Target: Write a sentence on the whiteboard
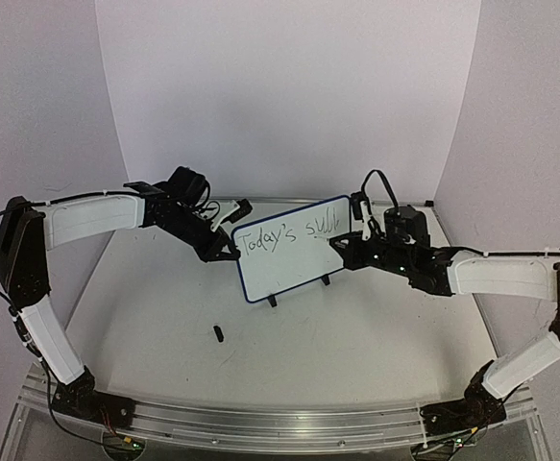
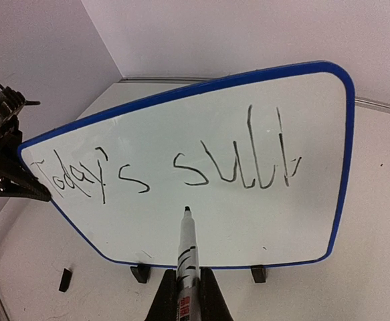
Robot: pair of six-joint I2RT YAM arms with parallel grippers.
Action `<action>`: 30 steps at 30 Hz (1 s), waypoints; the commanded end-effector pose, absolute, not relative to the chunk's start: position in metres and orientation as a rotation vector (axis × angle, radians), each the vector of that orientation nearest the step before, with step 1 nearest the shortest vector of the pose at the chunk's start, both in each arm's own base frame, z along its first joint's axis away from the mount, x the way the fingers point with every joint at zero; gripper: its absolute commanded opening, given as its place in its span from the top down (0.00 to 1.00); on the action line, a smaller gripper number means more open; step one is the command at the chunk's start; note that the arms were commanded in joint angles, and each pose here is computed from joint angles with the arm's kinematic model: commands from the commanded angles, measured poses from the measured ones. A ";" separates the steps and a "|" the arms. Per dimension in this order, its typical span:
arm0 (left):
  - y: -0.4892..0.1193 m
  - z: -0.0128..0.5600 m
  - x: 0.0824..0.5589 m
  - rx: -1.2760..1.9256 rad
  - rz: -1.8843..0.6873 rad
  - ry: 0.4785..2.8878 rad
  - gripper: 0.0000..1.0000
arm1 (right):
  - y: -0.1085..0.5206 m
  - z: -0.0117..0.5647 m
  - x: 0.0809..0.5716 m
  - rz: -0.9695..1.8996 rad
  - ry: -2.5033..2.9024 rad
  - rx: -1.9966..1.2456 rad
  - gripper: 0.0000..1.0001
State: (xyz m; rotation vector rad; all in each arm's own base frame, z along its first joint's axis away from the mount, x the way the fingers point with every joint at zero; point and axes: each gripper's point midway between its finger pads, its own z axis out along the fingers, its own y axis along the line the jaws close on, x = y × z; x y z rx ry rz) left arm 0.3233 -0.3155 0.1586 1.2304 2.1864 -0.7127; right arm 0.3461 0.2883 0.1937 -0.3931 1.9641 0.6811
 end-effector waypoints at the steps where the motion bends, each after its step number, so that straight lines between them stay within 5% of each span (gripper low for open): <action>1: -0.302 0.134 0.323 1.275 -0.583 2.269 1.00 | 0.305 0.216 0.353 0.702 1.896 -0.422 1.00; 30: -0.302 0.132 0.322 1.278 -0.582 2.274 1.00 | 0.309 0.214 0.376 0.647 1.876 -0.364 1.00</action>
